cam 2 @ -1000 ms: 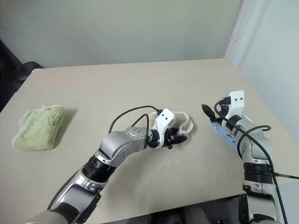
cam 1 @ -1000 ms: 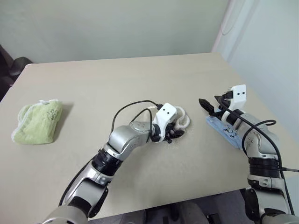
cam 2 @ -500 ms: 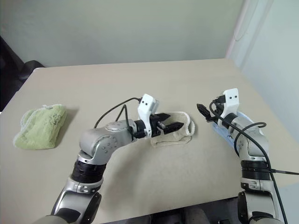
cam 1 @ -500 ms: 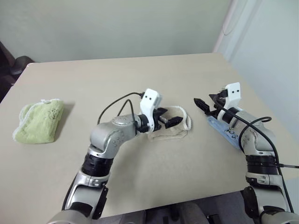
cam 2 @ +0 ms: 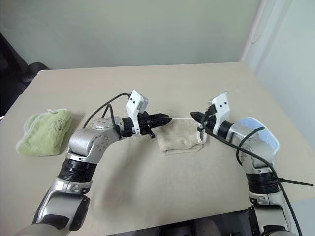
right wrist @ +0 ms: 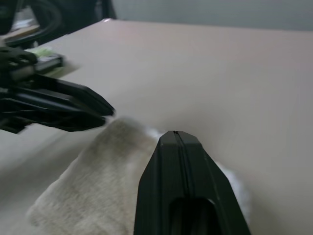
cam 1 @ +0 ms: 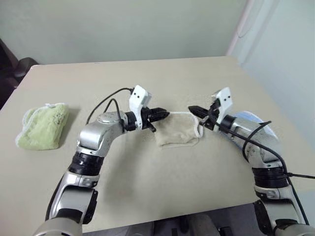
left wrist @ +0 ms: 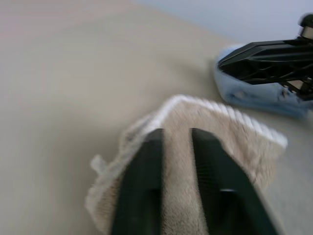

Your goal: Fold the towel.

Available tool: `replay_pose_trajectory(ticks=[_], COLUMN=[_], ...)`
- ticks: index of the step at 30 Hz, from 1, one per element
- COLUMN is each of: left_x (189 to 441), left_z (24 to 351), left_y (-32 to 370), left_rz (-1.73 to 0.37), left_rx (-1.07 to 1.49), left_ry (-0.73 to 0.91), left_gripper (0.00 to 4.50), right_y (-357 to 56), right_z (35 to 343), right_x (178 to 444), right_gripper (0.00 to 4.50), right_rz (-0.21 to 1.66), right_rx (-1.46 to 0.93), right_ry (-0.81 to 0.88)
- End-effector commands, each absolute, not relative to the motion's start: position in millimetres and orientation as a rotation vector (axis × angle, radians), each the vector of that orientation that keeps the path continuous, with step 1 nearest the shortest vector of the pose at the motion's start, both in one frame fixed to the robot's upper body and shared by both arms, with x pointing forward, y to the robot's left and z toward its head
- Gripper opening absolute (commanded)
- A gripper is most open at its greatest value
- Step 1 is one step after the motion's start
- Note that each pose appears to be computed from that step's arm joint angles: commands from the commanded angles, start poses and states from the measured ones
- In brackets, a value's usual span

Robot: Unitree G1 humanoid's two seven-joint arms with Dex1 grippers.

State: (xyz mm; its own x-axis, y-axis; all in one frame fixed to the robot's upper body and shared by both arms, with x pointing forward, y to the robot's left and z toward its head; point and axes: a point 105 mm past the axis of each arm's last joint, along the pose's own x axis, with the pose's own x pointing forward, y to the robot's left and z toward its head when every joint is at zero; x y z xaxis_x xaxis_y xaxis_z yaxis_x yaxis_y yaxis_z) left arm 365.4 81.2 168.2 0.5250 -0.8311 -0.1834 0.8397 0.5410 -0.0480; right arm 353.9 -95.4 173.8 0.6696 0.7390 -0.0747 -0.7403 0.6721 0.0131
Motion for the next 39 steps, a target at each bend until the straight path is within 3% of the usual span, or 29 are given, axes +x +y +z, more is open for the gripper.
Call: replay_pose_trajectory(ticks=[1,9,16,21,25,28,31,33,35,39], left_x=[369,382,383,391,393,388,377,371,367,354], left_z=[167,97,70,104,167,194,201,198,195,187], left_y=[73,70,74,78,101,124,144,151,156,156], left_rz=[-1.042,-0.979,-0.95,-0.922,-0.881,-0.85,-0.839,-0.831,-0.824,-0.853], left_rx=[0.083,0.081,0.119,-0.004,-0.254,-0.356,-0.38,-0.381,-0.406,-0.43], left_ry=[0.176,0.385,0.44,0.301,0.123,0.071,0.075,0.103,0.129,0.169], left_gripper=[0.02,0.02,0.02,0.02,0.02,0.02,0.0,0.18,0.63,2.09], right_y=[-90,-90,-96,-101,-117,-128,-137,-140,-143,-141], right_z=[170,100,75,111,156,179,193,197,198,195], right_x=[356,359,361,367,366,360,355,355,355,354], right_gripper=[0.0,0.0,0.0,0.0,0.0,0.0,0.57,1.26,1.95,3.4], right_rz=[0.841,0.803,0.762,0.745,0.723,0.718,0.717,0.714,0.711,0.731], right_rx=[-0.013,-0.008,-0.04,-0.019,-0.014,-0.019,-0.035,-0.044,-0.045,-0.05], right_ry=[0.081,0.293,0.361,0.221,0.086,0.033,0.006,0.001,0.002,0.016])
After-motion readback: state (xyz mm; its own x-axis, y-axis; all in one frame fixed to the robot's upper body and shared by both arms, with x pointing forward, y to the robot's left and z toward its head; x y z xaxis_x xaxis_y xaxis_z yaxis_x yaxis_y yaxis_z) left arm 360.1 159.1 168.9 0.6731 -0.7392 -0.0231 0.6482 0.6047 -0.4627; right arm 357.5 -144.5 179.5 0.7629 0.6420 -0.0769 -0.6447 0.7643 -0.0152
